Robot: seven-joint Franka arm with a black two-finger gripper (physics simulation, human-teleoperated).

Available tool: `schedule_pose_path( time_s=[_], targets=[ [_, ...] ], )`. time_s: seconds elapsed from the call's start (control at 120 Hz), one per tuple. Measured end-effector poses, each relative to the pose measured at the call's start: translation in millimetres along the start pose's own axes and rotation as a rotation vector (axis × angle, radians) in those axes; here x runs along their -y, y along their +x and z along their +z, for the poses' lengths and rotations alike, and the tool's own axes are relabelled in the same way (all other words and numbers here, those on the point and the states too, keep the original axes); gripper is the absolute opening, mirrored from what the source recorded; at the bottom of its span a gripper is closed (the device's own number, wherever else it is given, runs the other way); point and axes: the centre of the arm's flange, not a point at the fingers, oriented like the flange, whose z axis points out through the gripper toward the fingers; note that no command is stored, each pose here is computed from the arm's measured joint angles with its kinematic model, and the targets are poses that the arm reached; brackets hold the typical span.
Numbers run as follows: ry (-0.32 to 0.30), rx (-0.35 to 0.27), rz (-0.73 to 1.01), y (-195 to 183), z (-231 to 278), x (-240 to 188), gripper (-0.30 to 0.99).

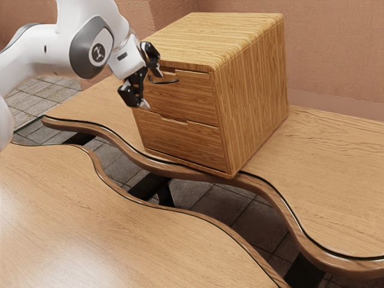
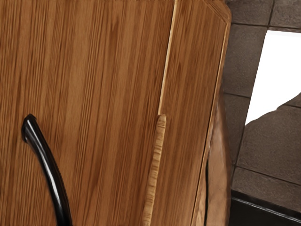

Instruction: Pull the drawer handle with one arm to open the drawer

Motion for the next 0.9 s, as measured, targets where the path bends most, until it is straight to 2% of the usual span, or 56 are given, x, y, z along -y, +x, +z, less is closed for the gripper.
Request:
schedule_pose_path(
  time_s=[0.1,0.183,0.258,0.383,0.425,0.575,0.683,0.9],
  targets=[
    [0.004,-0.002,-0.003,0.0,-2.3,0.7,0.64],
    [0.005,-0.007,-0.008,0.2,-2.8,0.8,0.47],
    [0.009,-0.009,-0.015,-0.2,-4.0,1.1,0.37],
    [0.018,-0.008,-0.031,-3.6,-5.9,2.1,0.1],
    [0.017,-0.009,-0.034,-2.4,-5.3,2.0,0.05],
    [0.016,-0.012,-0.043,-0.2,-8.0,1.3,-0.03],
    [0.015,-0.012,-0.049,0.0,-8.4,1.1,0.05],
    [0.013,-0.014,-0.06,0.8,-9.3,0.6,0.06]
  ],
)
